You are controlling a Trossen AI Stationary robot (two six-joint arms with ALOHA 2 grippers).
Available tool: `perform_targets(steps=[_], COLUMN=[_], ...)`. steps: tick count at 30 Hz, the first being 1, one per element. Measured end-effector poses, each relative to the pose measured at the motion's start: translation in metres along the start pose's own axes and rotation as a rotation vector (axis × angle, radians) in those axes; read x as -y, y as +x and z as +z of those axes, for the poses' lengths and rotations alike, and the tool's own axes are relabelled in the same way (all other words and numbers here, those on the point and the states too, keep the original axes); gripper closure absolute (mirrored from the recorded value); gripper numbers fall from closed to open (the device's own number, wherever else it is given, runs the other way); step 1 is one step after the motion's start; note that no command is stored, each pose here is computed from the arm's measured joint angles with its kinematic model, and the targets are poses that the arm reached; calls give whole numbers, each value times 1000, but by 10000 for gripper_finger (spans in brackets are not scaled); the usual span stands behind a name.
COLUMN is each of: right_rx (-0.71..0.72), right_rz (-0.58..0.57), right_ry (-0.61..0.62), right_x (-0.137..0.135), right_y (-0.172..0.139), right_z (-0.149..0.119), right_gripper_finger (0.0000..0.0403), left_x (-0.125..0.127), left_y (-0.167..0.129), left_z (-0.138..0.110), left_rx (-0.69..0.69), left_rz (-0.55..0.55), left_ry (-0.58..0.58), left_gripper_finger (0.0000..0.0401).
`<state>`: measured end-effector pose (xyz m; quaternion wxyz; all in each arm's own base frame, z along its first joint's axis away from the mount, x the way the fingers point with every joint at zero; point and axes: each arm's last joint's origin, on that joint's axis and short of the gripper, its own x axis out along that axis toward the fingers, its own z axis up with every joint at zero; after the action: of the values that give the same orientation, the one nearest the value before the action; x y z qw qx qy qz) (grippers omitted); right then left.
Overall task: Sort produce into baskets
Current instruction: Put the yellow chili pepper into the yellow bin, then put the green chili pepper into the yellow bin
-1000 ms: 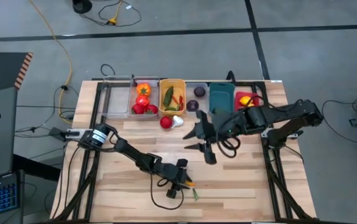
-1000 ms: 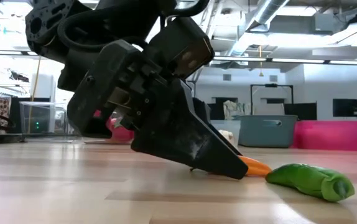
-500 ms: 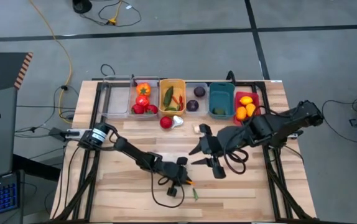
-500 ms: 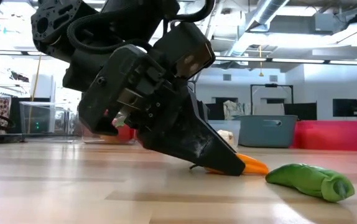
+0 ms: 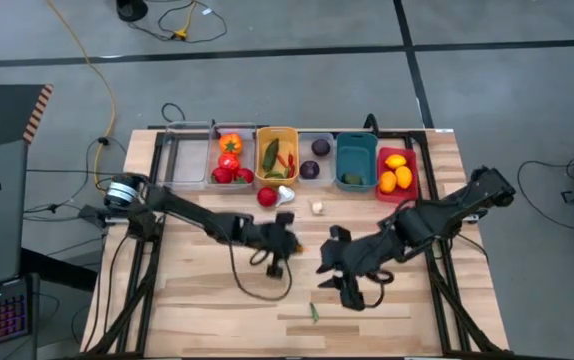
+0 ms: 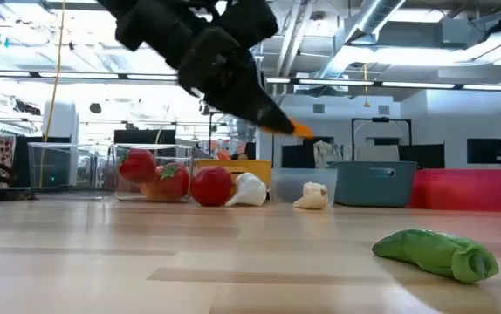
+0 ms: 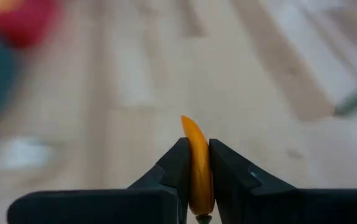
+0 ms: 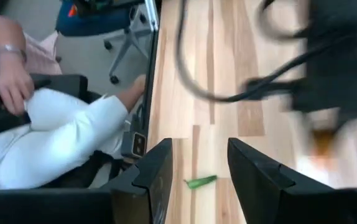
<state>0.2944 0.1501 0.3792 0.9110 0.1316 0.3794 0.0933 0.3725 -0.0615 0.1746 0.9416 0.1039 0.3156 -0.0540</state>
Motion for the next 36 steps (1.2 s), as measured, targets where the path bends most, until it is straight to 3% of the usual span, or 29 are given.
perform_targets(steps=[10, 17, 21, 26, 31, 36], right_rx=[-149, -240, -278, -313, -328, -320], right_rz=[-38, -112, -151, -190, -234, -280], right_ry=[-14, 122, 172, 227, 337, 457], right_x=[-18, -17, -14, -12, -9, -10], right_y=[67, 113, 133, 151, 159, 166], right_z=[-24, -42, -51, -60, -65, -71], right_gripper_finger=[223, 223, 223, 223, 223, 223], left_x=[-95, -154, -177, -197, -204, -202], left_y=[-51, -59, -65, -73, -75, -74], left_z=[7, -15, -27, -35, -41, -40], left_rx=[-89, -154, -168, -158, -128, -90], left_rz=[505, 659, 716, 770, 708, 619], left_ry=[31, -65, -164, -252, -335, -361], left_gripper_finger=[358, 357, 342, 292, 238, 219])
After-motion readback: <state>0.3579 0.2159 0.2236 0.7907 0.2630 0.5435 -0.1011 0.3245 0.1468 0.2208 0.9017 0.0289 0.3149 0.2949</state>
